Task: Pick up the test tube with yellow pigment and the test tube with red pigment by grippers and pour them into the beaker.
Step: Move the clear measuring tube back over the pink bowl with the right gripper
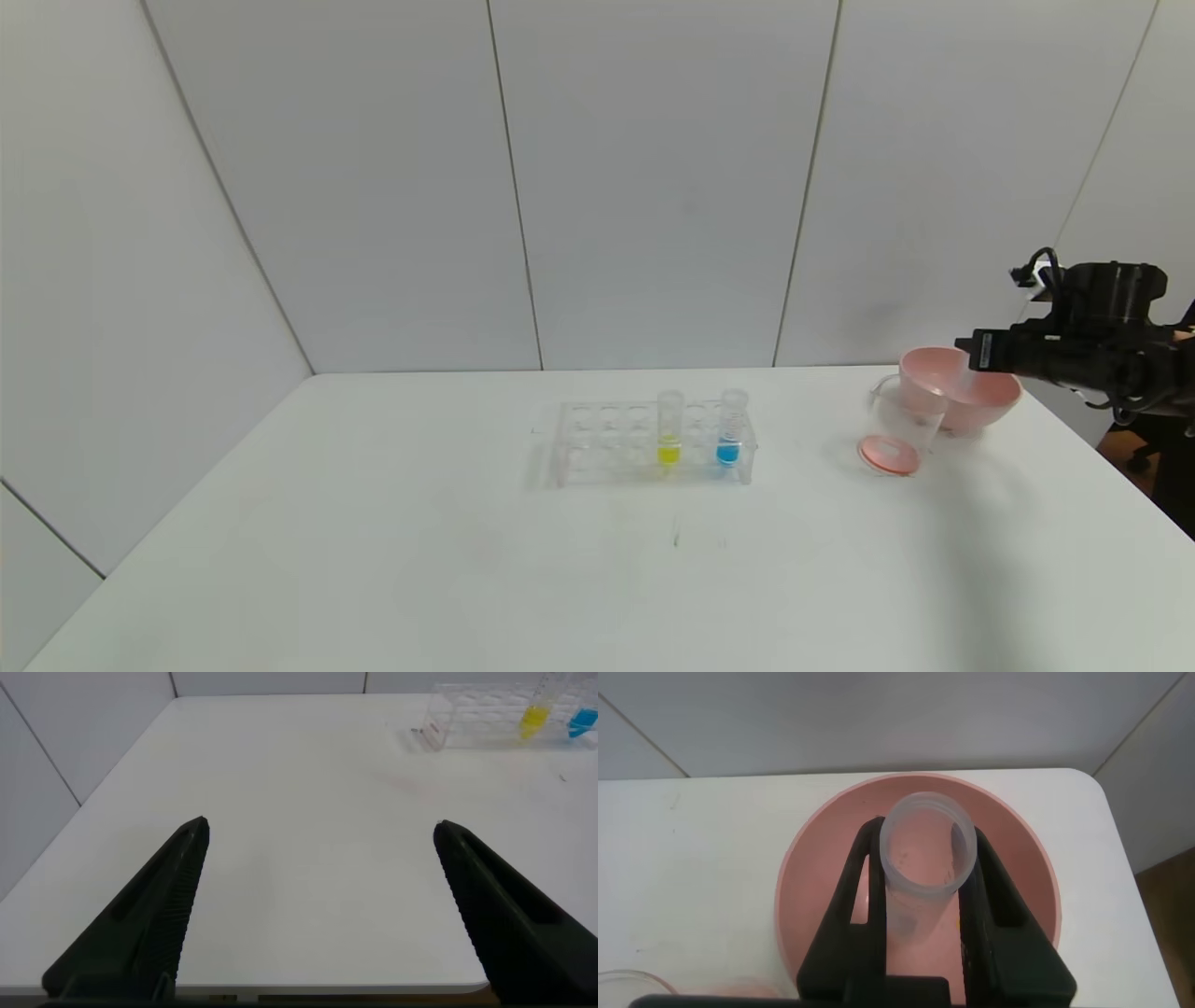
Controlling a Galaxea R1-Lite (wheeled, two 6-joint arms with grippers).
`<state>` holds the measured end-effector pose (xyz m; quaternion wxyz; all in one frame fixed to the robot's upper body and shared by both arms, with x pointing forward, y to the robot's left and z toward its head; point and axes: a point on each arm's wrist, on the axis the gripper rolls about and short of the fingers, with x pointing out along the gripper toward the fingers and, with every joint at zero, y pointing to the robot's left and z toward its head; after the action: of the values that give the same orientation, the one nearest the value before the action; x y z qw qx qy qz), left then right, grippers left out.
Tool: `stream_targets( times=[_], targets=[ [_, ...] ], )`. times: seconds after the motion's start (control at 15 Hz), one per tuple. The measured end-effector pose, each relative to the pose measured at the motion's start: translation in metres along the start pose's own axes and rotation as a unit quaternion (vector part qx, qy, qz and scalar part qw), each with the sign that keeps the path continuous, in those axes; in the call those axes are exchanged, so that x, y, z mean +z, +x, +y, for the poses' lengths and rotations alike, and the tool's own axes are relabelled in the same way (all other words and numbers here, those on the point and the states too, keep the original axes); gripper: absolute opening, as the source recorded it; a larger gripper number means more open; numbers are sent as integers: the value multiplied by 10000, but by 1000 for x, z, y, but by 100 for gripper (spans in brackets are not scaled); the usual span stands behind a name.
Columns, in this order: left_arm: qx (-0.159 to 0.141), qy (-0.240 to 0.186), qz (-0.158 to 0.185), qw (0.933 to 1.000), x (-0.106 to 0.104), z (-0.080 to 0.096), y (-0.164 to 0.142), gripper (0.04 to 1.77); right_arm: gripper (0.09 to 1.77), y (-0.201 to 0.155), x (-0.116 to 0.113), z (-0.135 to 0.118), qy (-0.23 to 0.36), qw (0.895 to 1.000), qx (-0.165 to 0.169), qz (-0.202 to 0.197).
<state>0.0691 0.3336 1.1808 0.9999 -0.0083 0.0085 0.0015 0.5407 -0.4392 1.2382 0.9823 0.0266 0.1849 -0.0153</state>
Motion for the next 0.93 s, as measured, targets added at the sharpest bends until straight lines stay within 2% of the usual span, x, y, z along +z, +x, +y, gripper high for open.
stream_targets(
  times=[0.27, 0.93],
  targets=[
    [0, 0, 0, 10000, 0, 0, 0, 172, 50, 0, 2, 0, -25, 9999, -6, -130],
    [0, 0, 0, 10000, 0, 0, 0, 172, 50, -2, 0, 0, -98, 9999, -1, -112]
  ],
)
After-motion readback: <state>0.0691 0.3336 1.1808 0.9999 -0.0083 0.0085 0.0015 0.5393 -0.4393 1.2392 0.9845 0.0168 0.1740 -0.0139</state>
